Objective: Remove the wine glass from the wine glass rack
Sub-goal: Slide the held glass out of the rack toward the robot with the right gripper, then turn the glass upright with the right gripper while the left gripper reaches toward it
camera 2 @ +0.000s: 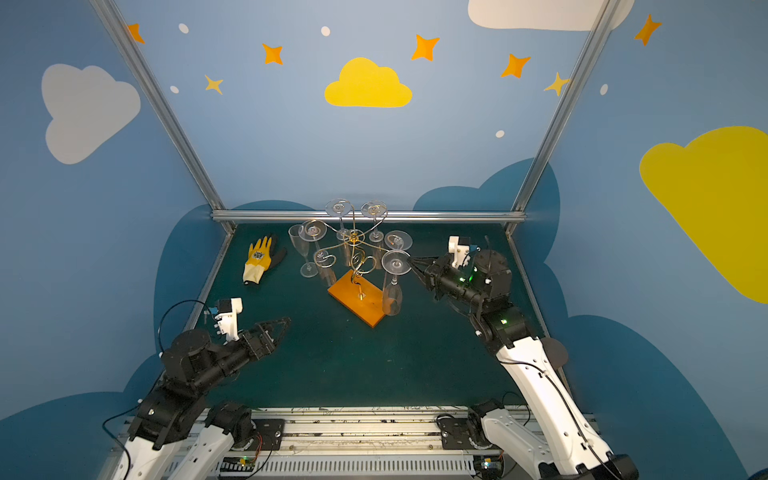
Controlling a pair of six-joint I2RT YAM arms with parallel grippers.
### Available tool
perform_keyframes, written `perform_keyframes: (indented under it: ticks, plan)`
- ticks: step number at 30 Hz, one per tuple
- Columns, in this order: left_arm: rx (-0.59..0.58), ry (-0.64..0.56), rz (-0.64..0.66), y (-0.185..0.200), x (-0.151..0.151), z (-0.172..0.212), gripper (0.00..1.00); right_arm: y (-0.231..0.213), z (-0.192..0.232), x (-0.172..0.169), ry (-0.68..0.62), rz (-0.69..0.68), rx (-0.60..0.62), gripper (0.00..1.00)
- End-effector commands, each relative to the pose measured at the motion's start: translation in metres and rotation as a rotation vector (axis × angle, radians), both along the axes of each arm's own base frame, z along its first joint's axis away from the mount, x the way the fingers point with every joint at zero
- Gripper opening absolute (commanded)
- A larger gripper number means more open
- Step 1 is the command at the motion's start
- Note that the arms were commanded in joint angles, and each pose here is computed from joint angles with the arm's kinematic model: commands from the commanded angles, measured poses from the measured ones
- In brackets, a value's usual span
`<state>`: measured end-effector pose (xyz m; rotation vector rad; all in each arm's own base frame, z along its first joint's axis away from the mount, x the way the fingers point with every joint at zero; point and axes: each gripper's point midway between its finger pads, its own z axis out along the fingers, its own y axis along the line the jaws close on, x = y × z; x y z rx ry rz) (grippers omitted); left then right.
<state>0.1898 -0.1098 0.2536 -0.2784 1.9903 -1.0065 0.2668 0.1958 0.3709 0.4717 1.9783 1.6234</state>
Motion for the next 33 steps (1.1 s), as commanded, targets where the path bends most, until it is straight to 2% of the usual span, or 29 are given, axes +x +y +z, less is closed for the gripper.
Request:
perform_keyframes:
  ticks: [1,5,13,16,20,26,29,32,33]
  plan:
    - [0.011,-0.047,0.001,0.001,0.0,0.015,0.99,-0.014,-0.001,-0.017,-0.065,0.021,-0.122,0.0]
    - [0.014,-0.066,-0.002,0.0,0.004,0.024,0.99,-0.029,-0.007,-0.023,-0.132,0.019,-0.295,0.0]
    - [0.004,-0.111,-0.022,-0.005,0.009,0.047,0.99,-0.044,0.021,-0.022,-0.441,0.046,-0.653,0.0]
    - [-0.004,-0.138,-0.037,-0.007,0.008,0.058,0.99,-0.045,0.038,-0.023,-0.572,0.058,-0.749,0.0]
    - [-0.009,-0.165,-0.065,-0.011,0.005,0.073,0.99,-0.04,0.062,-0.029,-0.819,0.07,-0.881,0.0]
    - [-0.04,-0.22,-0.154,-0.024,0.001,0.103,0.99,-0.021,0.094,-0.049,-1.185,0.087,-0.996,0.0]
    - [-0.082,-0.26,-0.221,-0.035,-0.002,0.124,0.99,-0.011,0.103,-0.06,-1.353,0.082,-1.016,0.0]
    - [-0.135,-0.295,-0.294,-0.046,-0.005,0.145,0.99,0.008,0.102,-0.081,-1.572,0.157,-1.008,0.0]
    - [-0.146,-0.299,-0.313,-0.049,-0.005,0.149,0.99,0.012,0.102,-0.084,-1.602,0.16,-1.0,0.0]
